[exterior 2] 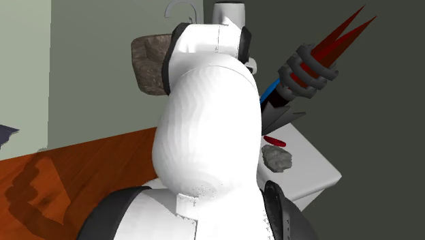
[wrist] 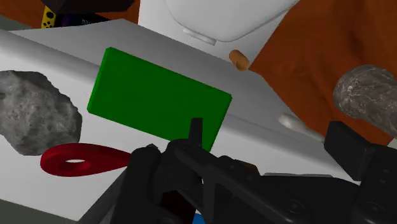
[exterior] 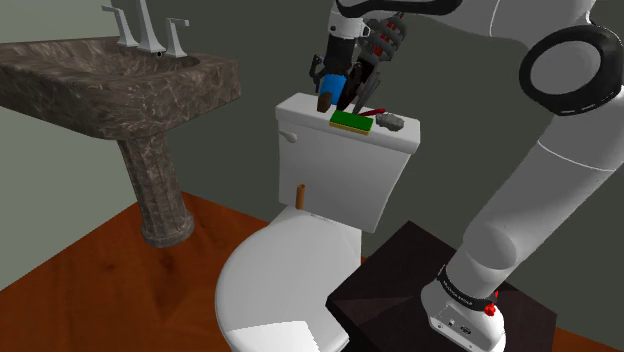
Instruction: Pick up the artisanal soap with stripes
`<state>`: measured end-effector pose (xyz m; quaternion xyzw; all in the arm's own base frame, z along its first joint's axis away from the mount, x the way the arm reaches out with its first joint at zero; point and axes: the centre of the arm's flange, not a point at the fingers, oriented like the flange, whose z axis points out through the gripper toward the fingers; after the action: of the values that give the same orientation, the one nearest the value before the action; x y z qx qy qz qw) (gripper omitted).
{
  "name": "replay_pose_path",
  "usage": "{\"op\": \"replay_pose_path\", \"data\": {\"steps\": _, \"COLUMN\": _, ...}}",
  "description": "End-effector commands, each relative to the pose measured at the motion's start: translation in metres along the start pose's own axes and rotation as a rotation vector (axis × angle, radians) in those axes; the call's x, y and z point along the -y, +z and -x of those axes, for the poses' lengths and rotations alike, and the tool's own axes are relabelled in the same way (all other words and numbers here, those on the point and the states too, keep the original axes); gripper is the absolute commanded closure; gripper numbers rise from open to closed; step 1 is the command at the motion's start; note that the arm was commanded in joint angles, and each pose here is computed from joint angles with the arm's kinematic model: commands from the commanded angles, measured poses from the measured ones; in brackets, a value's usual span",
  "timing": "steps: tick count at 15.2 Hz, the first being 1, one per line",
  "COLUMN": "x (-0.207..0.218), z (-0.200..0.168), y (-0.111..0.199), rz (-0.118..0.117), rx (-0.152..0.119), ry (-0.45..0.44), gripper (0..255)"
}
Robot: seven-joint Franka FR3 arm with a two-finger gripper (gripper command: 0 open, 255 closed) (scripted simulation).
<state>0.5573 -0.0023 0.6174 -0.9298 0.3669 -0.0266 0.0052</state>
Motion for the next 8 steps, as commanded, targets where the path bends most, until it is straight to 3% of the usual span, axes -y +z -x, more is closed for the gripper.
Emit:
{"op": "replay_pose_path", "data": {"steps": 1, "x": 0.006, "z": -0.028, "y": 0.008, "rz": 0.016, "rx": 0.012, "ry": 0.073, "gripper": 0}}
{"op": "replay_pose_path", "data": {"steps": 8, "x": 0.014, "z": -0.124, "y": 0.034, "rz": 0.068, "rx": 0.052, "ry": 0.317, "gripper": 0}}
